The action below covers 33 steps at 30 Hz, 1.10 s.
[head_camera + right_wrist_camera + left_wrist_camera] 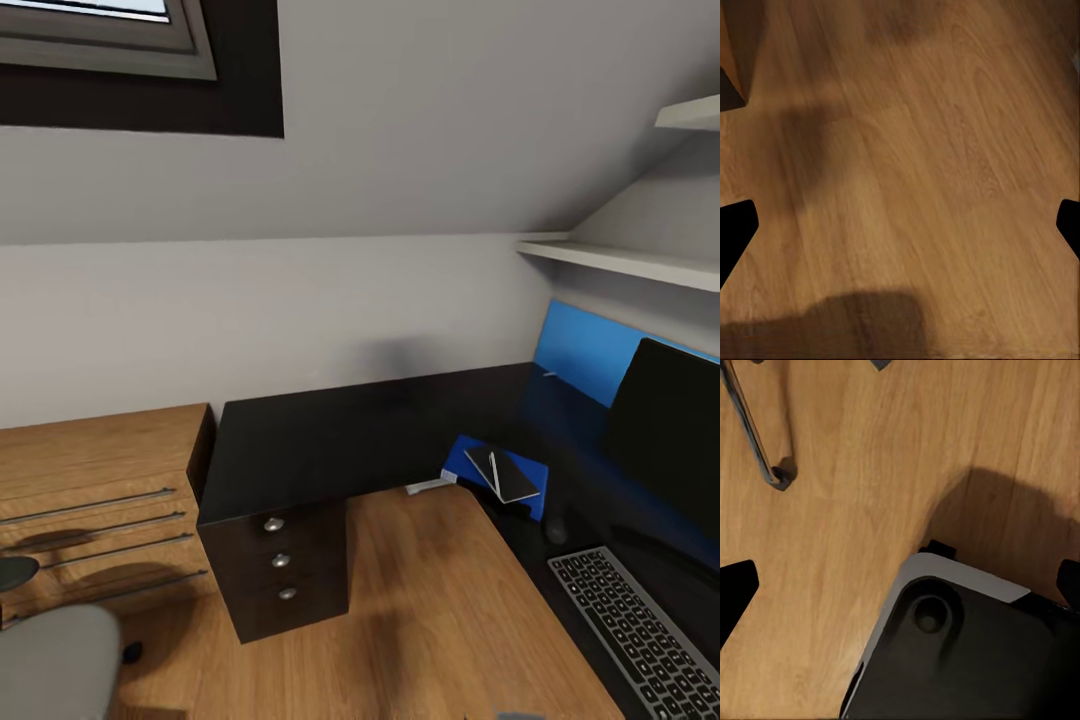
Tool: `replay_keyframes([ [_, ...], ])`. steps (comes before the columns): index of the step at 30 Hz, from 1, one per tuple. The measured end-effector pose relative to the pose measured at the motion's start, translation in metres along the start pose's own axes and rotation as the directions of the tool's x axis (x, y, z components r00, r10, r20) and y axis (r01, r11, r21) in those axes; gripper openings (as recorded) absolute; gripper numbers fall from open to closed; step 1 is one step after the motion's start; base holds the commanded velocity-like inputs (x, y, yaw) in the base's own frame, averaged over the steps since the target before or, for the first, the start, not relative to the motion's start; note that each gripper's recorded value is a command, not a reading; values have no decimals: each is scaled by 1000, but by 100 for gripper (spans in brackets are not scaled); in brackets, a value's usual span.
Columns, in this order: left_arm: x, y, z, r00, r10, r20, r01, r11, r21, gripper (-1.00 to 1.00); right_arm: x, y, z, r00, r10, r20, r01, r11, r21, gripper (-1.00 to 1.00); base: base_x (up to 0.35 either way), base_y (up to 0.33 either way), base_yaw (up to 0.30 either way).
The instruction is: In the bedroom, organize the workspace by keeping the computer under the desk, ensuring the monitor is on the desk, placing the keyboard on the desk next to the monitor, placing the mouse on the desk next to the keyboard, moving the folder from the swivel chair onto the desk next to the mouse, stacking the notebook on top of the folder with the pen on top of the notebook, and positioning the swivel chair next to the desk.
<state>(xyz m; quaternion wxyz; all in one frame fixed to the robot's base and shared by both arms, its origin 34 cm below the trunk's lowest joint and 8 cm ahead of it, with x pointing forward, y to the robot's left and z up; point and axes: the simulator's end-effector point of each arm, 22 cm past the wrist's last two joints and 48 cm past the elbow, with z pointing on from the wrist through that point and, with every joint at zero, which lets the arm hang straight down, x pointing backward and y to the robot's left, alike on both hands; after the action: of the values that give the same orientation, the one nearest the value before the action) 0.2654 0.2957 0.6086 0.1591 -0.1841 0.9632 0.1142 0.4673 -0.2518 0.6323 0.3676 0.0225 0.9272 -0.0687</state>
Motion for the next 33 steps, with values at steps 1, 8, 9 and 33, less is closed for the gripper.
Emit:
replay_keyframes([
  [1, 4, 3, 1, 1000, 6, 4, -6, 1000, -7, 100, 7, -1, -3, 1000, 0, -7, 0, 1000, 1, 100, 0, 0, 0],
  [8, 49, 20, 4, 999, 35, 11, -35, 999, -7, 100, 74, -11, -34, 996, -9, -90, 10, 1000, 9, 100, 0, 0, 0],
  [9, 52, 18, 3, 999, 35, 14, -35, 999, 11, 100, 82, -13, -38, 995, -11, -101, 12, 1000, 10, 100, 0, 0, 0],
  [33, 61, 14, 3, 999, 37, 14, -37, 998, 45, 100, 106, -26, -50, 993, -40, -110, 30, 996, -85, 100, -142, -22, 0],
])
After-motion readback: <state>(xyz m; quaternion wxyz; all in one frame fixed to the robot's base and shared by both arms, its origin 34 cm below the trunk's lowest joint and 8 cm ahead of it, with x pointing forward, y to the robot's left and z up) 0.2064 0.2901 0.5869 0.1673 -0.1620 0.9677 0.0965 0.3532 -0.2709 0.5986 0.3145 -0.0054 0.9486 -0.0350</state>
